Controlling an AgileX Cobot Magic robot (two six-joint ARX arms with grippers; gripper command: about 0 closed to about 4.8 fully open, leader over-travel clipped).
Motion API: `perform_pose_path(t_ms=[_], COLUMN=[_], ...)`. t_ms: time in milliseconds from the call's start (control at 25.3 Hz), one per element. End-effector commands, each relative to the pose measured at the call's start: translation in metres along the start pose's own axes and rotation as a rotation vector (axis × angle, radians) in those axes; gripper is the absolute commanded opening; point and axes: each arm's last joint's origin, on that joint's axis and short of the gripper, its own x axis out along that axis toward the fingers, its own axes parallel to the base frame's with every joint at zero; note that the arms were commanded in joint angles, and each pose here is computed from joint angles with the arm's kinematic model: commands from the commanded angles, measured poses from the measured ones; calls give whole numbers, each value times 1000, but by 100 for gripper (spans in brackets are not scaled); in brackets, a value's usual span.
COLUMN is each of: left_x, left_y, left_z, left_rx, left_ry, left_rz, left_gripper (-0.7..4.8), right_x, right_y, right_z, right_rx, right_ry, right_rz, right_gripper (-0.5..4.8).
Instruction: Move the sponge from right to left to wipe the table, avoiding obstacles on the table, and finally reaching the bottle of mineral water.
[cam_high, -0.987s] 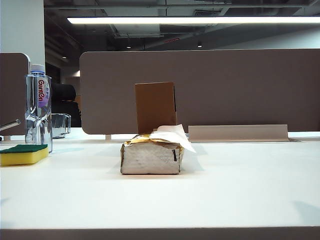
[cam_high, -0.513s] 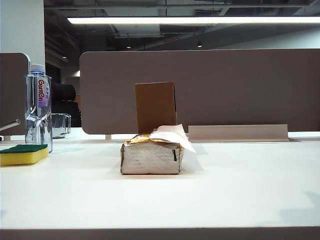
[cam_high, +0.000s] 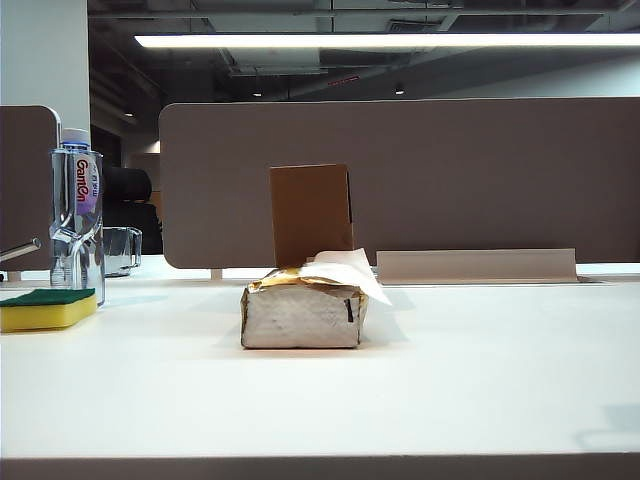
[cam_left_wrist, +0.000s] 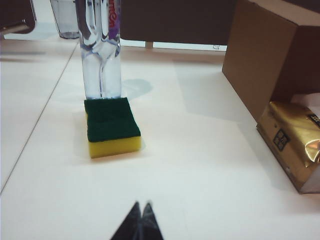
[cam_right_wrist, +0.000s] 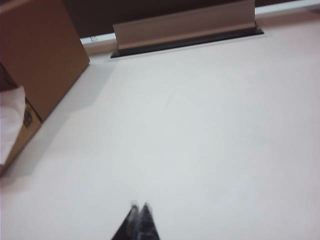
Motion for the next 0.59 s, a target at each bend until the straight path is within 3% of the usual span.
perform_pose_path(t_ms=[39, 276, 592], left_x=[2, 6, 6], left_y=[0, 1, 2], left_z=[-5, -17, -17], left_rx=[4, -2, -6], left_ry=[1, 30, 27], left_rz=[-5, -4, 0], left_gripper=[-6, -6, -5], right_x=[5, 8, 8], right_y=[-3, -4, -5], right_z=[-10, -15, -16], right_rx=[-23, -81, -73], right_ry=[-1, -3, 5], right_rz=[-1, -24, -29], right_gripper=[-6, -6, -6])
